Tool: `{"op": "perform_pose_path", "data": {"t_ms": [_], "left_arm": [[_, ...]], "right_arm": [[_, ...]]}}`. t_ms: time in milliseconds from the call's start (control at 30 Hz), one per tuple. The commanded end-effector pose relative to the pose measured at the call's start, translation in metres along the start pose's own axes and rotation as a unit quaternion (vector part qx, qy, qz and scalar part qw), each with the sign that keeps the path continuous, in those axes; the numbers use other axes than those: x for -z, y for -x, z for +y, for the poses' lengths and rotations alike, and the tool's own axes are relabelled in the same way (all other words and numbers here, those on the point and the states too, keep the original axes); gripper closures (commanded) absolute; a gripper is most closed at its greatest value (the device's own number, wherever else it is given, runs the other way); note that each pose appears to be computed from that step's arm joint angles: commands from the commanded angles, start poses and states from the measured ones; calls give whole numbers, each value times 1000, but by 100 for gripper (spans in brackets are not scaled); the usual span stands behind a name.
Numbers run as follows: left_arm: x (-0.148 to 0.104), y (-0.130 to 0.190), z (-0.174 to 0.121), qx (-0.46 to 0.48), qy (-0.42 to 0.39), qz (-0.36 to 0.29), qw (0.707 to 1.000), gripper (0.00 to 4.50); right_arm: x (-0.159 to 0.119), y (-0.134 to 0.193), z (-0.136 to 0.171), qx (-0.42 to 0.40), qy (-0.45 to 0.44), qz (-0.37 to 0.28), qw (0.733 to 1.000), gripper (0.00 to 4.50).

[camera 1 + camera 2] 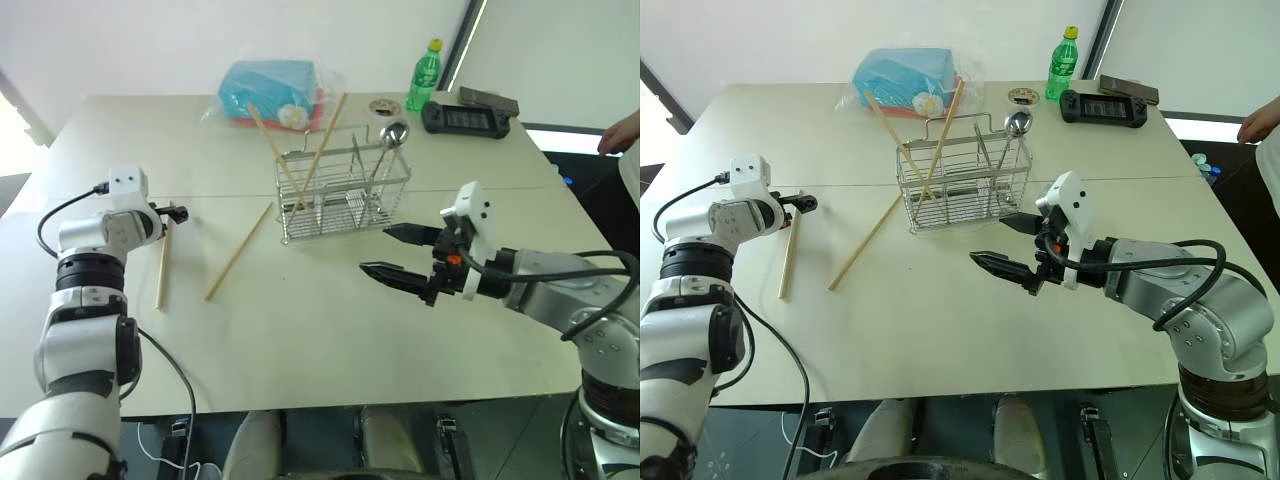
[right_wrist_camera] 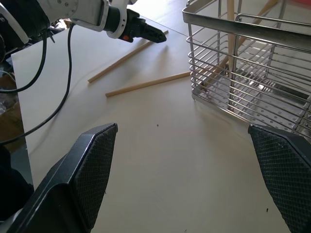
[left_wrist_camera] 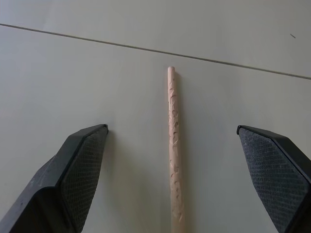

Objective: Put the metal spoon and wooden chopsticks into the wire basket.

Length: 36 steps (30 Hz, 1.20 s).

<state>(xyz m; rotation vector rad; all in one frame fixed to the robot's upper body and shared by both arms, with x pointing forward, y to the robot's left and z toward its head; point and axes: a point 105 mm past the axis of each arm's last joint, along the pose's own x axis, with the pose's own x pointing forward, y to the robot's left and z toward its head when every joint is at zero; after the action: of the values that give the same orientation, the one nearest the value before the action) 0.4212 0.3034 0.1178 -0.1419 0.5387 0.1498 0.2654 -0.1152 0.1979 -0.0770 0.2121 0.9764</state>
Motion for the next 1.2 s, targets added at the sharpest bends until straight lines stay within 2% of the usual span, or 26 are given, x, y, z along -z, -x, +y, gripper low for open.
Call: {"op": "perform_pose_path", "data": {"t_ms": [33,200,333,433,667,700,1000,1067,1200], "left_arm": [[7,-4,1,-4,-9,23,1000,0],[20,-4,3,-19,3,81,997,0],[17,-1,8,-35,-6,88,996,0],[14,-1,8,-32,-7,82,996,80],[20,0,7,-25,2,100,995,423],[20,0,7,-25,1,100,995,446],[10,3,8,-24,24,86,996,446],[-15,5,5,-9,42,28,999,446],[-100,38,-5,44,37,-170,984,446]], "right_arm": [[-15,5,1,11,24,-31,999,4],[-15,5,1,19,20,-35,999,4],[-14,5,-1,26,17,-41,999,4],[-14,4,-1,29,15,-45,998,0],[-15,5,-1,29,16,-48,998,0],[-15,4,-1,29,16,-49,998,0],[-15,4,-2,29,15,-51,998,0],[-14,5,-3,30,15,-49,998,0],[-12,9,-6,36,18,-38,998,0]]}}
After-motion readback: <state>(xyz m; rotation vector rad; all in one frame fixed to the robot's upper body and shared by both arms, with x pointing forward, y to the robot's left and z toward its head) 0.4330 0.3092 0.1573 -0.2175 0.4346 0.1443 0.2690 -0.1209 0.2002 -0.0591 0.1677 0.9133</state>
